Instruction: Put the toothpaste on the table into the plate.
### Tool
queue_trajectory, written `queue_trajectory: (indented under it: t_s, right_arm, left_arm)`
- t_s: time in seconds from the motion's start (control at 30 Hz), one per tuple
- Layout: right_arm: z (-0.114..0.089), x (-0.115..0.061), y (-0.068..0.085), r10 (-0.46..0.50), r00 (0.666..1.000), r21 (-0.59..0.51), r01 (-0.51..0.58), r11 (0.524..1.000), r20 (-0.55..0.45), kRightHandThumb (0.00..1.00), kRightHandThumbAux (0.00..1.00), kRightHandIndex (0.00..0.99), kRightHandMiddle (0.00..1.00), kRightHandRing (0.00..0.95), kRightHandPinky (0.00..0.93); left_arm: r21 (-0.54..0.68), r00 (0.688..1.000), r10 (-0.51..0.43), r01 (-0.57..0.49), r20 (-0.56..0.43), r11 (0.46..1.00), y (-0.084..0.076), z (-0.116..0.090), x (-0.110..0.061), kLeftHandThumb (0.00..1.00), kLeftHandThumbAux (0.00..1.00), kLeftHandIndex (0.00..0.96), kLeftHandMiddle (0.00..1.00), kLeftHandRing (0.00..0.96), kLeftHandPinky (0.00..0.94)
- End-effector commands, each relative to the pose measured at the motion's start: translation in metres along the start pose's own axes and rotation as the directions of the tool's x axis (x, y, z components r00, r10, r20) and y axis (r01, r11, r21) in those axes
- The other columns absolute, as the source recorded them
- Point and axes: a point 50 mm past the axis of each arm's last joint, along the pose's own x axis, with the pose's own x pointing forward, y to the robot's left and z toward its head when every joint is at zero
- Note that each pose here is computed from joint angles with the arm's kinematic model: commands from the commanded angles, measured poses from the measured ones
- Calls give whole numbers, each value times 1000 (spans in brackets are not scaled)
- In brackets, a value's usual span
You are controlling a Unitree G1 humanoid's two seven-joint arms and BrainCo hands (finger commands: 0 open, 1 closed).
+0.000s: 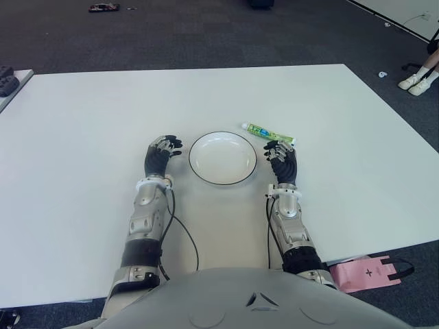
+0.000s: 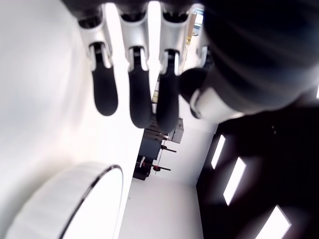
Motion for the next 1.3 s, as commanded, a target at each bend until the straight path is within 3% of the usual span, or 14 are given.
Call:
queue_trajectory:
  t_s: [0.03, 0.2, 0.3, 0.4, 0.47, 0.6, 0.8, 1.07, 1.3]
  right_arm:
    - [-22, -22, -9, 54, 998, -138, -56, 989, -14, 706, 726, 420, 476, 501, 513]
    - [-20, -22, -11, 63, 995, -265, -42, 963, 71, 703, 727, 412, 448, 461, 435]
    - [-21, -21, -12, 72, 991, -378, -26, 926, 109, 697, 724, 407, 340, 341, 306]
    - [-21, -19, -15, 74, 988, -434, -8, 901, 135, 557, 630, 217, 227, 233, 156]
    - [-21, -18, -17, 71, 986, -457, 7, 890, 154, 530, 587, 171, 200, 204, 106]
    - [-19, -15, -22, 62, 982, -481, 33, 876, 180, 508, 444, 85, 144, 134, 76]
    - [-13, -7, -37, 47, 981, -501, 56, 864, 191, 534, 321, 10, 24, 20, 12]
    - [4, 14, -53, 66, 976, -545, 59, 836, 206, 577, 250, 0, 1, 0, 0]
    - [13, 45, -67, 119, 980, -694, 24, 720, 157, 575, 186, 0, 0, 0, 0]
  left_arm:
    - [-11, 987, 42, -44, -158, 999, 6, -32, -12, 713, 720, 430, 465, 443, 433]
    - [-9, 987, 41, -43, -157, 999, 6, -33, -12, 713, 720, 430, 465, 445, 436]
    - [-12, 987, 43, -45, -157, 999, 6, -33, -12, 713, 720, 430, 468, 447, 437]
    - [-18, 986, 45, -48, -158, 999, 6, -33, -12, 713, 720, 430, 470, 449, 441]
    - [-22, 986, 46, -50, -159, 998, 5, -34, -12, 712, 719, 430, 469, 450, 445]
    - [-27, 986, 49, -54, -162, 998, 5, -34, -12, 712, 719, 429, 468, 448, 445]
    - [-16, 987, 44, -48, -155, 999, 4, -34, -11, 713, 719, 430, 464, 444, 430]
    - [-6, 987, 50, -52, -154, 999, 1, -35, -11, 713, 720, 431, 460, 431, 416]
    - [-13, 987, 53, -55, -154, 998, 0, -35, -11, 713, 720, 431, 464, 439, 421]
